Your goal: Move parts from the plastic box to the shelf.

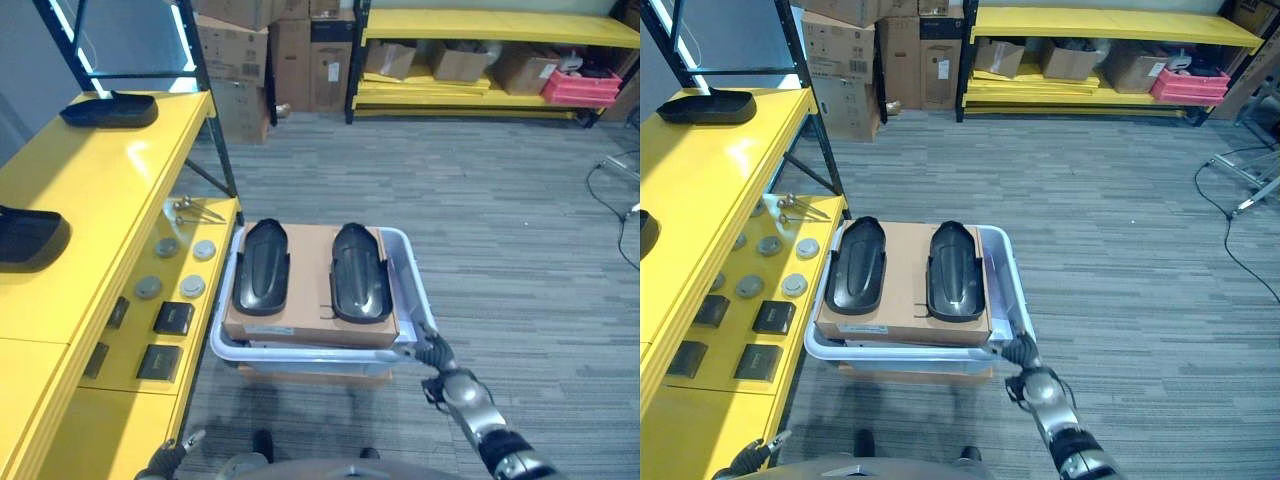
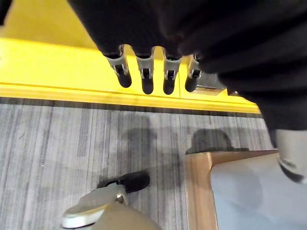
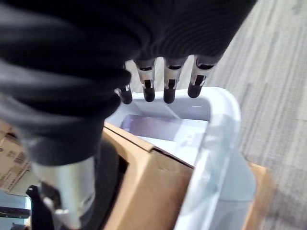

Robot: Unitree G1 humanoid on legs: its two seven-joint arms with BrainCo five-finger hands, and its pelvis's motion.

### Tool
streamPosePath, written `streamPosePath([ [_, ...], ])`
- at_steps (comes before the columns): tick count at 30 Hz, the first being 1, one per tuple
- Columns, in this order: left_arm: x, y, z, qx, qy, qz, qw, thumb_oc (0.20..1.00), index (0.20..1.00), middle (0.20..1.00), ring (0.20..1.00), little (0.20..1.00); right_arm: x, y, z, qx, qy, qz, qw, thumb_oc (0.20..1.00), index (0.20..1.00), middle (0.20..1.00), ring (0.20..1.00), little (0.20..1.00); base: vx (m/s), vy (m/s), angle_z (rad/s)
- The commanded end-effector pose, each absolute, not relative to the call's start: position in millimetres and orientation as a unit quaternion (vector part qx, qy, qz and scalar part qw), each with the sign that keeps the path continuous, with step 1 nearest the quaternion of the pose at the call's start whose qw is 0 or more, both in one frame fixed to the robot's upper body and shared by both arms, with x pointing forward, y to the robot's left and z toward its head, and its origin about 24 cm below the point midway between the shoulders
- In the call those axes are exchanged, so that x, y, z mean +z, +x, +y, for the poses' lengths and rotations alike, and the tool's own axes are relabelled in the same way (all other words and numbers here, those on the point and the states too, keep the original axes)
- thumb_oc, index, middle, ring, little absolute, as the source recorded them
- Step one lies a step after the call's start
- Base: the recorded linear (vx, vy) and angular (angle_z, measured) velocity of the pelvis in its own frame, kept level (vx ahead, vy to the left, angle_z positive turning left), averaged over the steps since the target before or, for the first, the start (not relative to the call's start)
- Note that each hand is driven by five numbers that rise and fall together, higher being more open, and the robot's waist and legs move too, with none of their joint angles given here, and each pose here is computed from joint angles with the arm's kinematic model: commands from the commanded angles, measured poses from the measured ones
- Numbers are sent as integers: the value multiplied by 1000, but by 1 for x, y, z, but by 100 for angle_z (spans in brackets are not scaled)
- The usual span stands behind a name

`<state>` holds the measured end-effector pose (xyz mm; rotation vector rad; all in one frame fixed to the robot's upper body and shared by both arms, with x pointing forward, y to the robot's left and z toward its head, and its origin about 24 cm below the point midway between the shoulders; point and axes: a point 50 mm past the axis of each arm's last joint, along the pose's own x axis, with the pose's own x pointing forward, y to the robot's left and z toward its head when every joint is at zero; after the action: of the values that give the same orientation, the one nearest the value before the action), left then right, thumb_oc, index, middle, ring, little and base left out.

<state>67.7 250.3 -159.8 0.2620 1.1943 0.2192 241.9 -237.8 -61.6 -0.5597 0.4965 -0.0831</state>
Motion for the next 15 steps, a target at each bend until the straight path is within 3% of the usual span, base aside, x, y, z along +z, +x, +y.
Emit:
streamPosePath([
  [1,-160,94,222,83,100,519,845,1000,1000,1000,1000,1000,-17,279,-255,-98,-344,149,922,1000,1000,1000,1000,1000,-63,-8,-2],
  [9,-166,88,199,14,137,537,832,1000,1000,1000,1000,1000,57,337,-246,-159,-368,18,916,1000,1000,1000,1000,1000,-76,-26,7],
  [15,-163,99,204,16,156,521,839,1000,1000,1000,1000,1000,94,374,-254,-199,-372,26,906,1000,1000,1000,1000,1000,-120,-25,16],
])
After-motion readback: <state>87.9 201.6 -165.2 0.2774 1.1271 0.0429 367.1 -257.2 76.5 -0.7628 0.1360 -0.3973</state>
